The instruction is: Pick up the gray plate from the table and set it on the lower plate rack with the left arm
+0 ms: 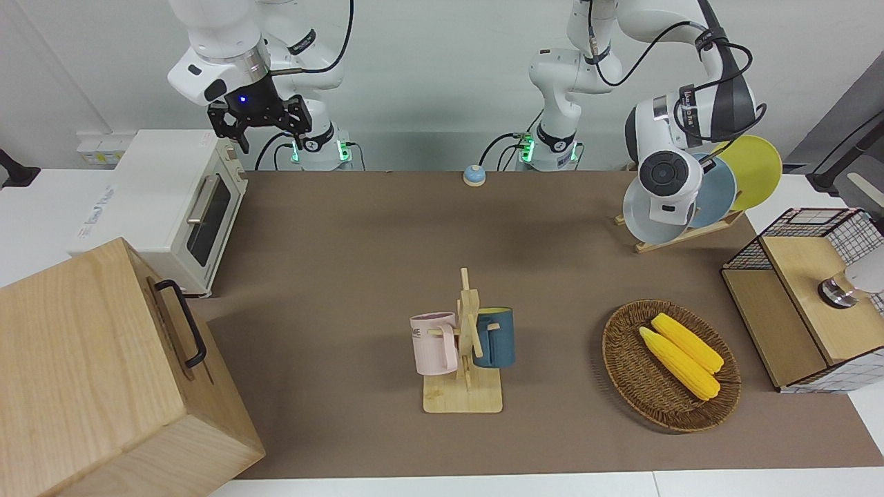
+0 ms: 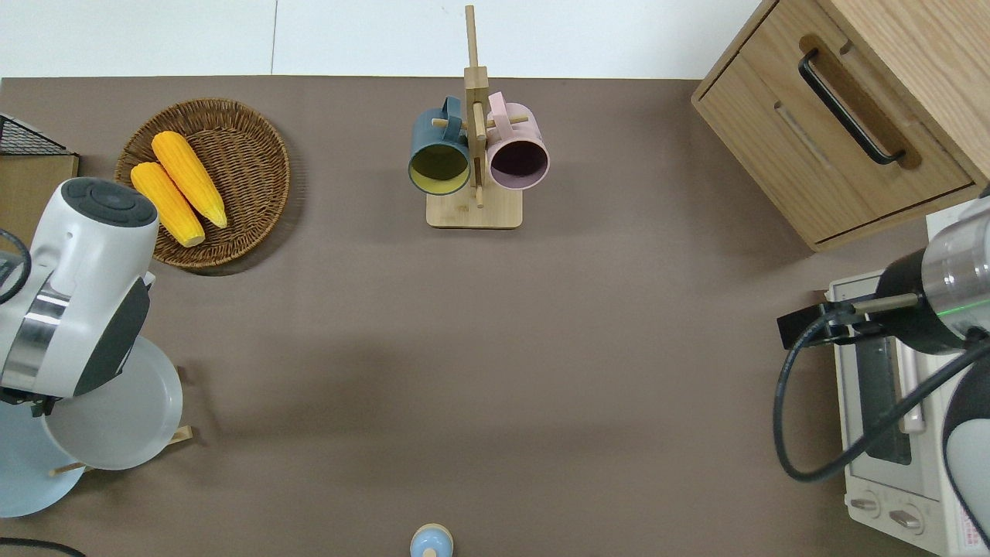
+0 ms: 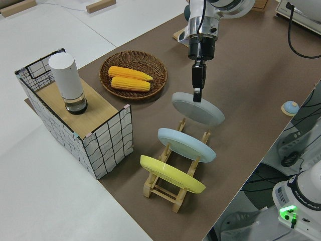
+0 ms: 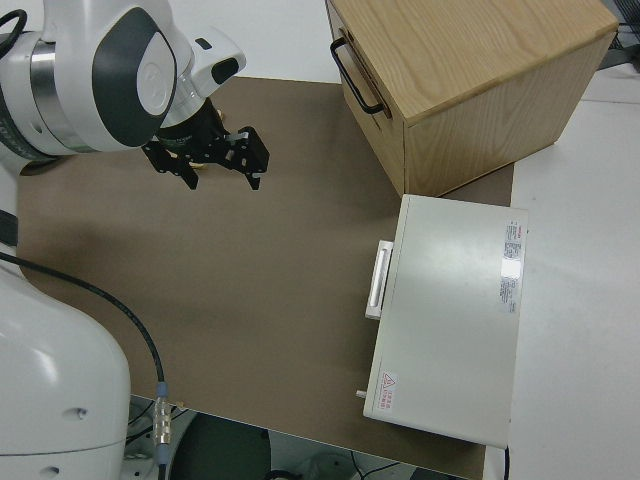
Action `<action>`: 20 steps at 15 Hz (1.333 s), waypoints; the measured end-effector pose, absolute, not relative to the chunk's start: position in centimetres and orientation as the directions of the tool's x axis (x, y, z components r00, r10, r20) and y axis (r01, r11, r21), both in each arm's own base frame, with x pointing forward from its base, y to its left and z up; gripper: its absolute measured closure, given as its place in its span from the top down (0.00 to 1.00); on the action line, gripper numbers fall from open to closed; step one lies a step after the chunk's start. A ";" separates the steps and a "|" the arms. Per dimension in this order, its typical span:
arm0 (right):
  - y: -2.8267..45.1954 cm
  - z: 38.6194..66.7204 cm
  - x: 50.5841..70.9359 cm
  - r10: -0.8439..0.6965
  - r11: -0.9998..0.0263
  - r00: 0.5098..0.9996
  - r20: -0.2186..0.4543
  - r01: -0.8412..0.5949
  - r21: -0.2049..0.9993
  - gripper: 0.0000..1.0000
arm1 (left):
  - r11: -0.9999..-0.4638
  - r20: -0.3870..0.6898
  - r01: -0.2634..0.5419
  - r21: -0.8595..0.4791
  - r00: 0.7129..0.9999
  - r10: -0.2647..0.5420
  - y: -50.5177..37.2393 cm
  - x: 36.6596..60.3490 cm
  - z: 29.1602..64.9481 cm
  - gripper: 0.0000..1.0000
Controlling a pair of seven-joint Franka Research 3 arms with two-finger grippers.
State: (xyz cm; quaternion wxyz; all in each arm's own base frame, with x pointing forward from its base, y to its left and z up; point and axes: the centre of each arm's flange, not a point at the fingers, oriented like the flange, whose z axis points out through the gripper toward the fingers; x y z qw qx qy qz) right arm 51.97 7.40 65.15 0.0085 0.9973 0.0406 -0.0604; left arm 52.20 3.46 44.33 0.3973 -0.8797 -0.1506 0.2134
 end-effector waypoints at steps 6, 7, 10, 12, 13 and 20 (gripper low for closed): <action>7.4 65.2 52.0 0.080 -0.997 0.989 -0.121 0.082 0.012 0.99 | -0.577 -0.244 0.075 -0.813 0.856 0.456 4.3 51.9 44.8 0.03; 7.4 65.2 52.0 0.080 -0.997 0.989 -0.121 0.082 0.012 0.99 | -0.572 -0.240 0.079 -0.816 0.854 0.461 4.3 51.9 44.7 0.03; 7.4 65.2 52.0 0.080 -0.997 0.989 -0.121 0.082 0.012 0.99 | -0.534 -0.215 0.102 -0.839 0.839 0.500 4.2 52.1 43.0 0.03; 7.4 65.2 52.0 0.080 -0.997 0.989 -0.121 0.082 0.012 0.99 | -0.517 -0.216 0.098 -0.850 0.831 0.513 4.1 52.3 41.7 0.03; 7.4 65.2 52.0 0.080 -0.997 0.989 -0.121 0.082 0.012 0.99 | -0.512 -0.223 0.089 -0.854 0.828 0.515 4.0 52.2 41.0 0.03; 7.4 65.2 52.0 0.080 -0.997 0.989 -0.121 0.082 0.012 0.99 | -0.596 -0.276 0.091 -0.798 0.824 0.495 1.7 52.1 38.9 0.65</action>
